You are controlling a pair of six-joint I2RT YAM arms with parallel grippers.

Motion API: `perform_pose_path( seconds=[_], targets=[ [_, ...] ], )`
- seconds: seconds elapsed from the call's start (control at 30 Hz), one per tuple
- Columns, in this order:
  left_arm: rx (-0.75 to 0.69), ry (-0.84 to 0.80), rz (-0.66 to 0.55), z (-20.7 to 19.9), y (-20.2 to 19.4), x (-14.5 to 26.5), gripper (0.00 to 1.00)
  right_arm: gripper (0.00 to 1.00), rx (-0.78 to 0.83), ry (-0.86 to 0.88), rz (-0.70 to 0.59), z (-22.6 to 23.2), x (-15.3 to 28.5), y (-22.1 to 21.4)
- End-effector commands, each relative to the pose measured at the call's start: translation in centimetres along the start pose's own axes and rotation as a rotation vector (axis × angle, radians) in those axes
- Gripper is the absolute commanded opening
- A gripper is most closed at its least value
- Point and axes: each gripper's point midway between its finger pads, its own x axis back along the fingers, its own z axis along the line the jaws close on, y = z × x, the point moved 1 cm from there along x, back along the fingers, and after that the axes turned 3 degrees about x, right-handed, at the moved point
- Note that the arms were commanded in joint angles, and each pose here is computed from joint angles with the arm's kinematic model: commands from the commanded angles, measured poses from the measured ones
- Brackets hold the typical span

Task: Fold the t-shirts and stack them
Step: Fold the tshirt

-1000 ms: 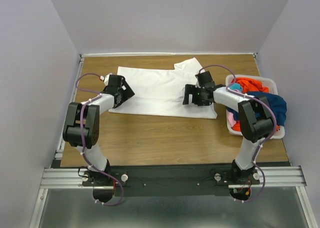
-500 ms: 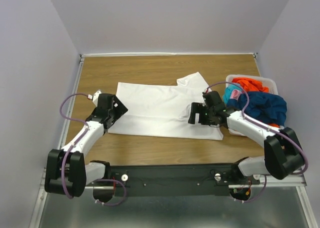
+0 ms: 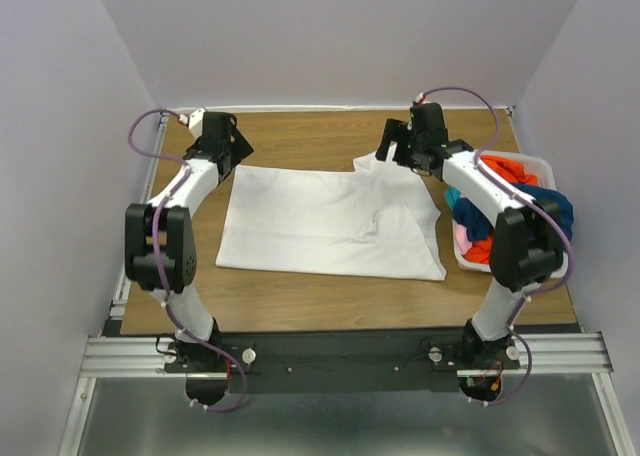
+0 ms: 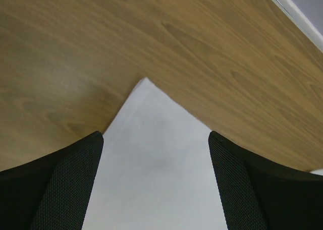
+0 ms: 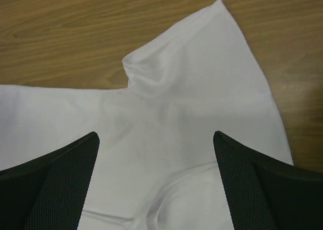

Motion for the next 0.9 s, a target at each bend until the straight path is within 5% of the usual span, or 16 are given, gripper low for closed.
perform_pose_path(
  seconds=[0.0,0.23,0.6,0.87],
  targets=[
    [-0.075,0.131,0.053,1.9,-0.6,-4.0,0.89,1.0,0.038,-0.092,-0.029,-1.6,-3.9,2.6],
    [-0.106,0.176,0.08,0.9,-0.6,-9.1,0.69,1.0,0.021,-0.123,-0.067,-4.2,-9.2,6.4],
    [-0.121,0.214,0.155,2.0,-3.5,-12.5,0.47,1.0,0.097,-0.188,-0.035,-7.2,-18.0,5.1],
    [-0.134,0.211,0.19,2.5,-4.8,-12.3,0.02,0.95,0.103,-0.18,0.012,-7.7,-20.1,2.8]
  ],
)
